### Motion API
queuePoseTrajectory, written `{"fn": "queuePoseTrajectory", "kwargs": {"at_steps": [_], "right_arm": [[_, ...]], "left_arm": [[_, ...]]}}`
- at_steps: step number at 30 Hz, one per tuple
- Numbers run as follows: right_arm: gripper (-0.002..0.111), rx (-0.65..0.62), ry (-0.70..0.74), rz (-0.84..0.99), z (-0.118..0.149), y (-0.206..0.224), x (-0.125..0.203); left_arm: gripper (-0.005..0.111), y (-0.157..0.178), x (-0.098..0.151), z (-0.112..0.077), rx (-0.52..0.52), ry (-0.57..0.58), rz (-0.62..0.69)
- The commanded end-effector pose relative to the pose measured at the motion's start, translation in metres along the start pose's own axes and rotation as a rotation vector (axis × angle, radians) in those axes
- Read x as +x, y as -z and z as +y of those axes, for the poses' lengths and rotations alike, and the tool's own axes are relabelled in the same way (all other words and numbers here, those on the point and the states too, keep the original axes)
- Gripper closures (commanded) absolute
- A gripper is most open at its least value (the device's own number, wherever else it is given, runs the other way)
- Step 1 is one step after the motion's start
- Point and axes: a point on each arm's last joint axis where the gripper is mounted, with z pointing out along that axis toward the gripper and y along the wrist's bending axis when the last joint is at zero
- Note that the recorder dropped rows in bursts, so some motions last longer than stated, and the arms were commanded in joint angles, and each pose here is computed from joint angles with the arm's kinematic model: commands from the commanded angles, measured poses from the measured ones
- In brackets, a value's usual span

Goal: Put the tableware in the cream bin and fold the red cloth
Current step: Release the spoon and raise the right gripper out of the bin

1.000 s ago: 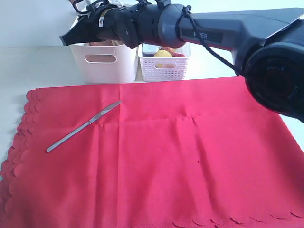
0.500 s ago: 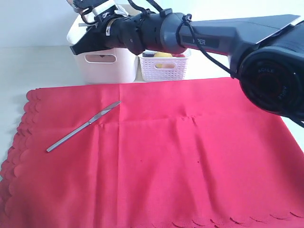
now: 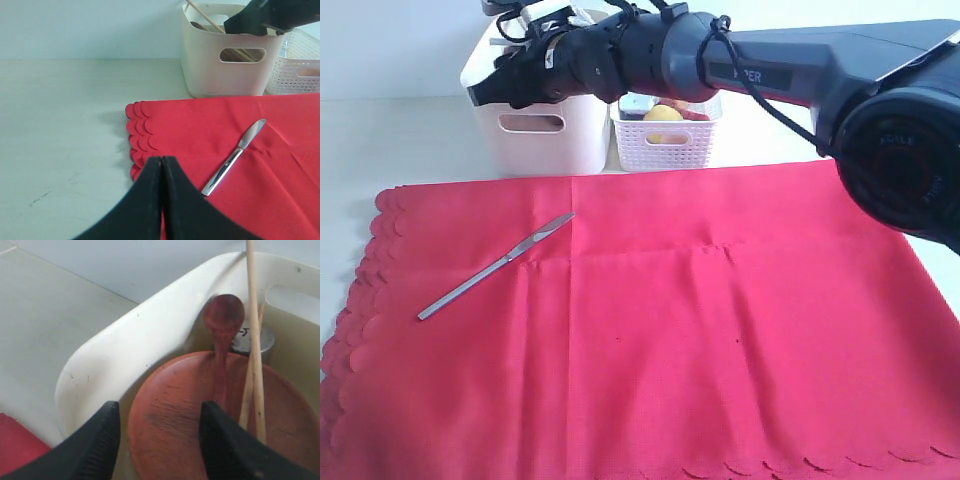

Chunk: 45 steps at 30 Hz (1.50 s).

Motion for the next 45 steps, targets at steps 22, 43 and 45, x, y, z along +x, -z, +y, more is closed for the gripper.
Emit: {"fn": "queuePoseTrajectory", "kwargs": {"at_steps": [22, 43, 45], "right_arm": [[0.06, 0.034, -0.031, 0.521, -0.001, 0.121, -0.046], [0.085, -0.028, 0.153, 0.523, 0.001, 0.22, -0.092], [0.092, -0.028, 0.157, 0.497, 0.001, 0.23, -0.098]], "left_arm": [[0.105, 0.001, -0.002, -0.001, 0.008, 0.0, -0.018], [0.105, 0.001, -0.002, -0.001, 0.008, 0.0, -0.018], [0.105, 0.001, -0.002, -0.001, 0.008, 0.0, -0.018]]}}
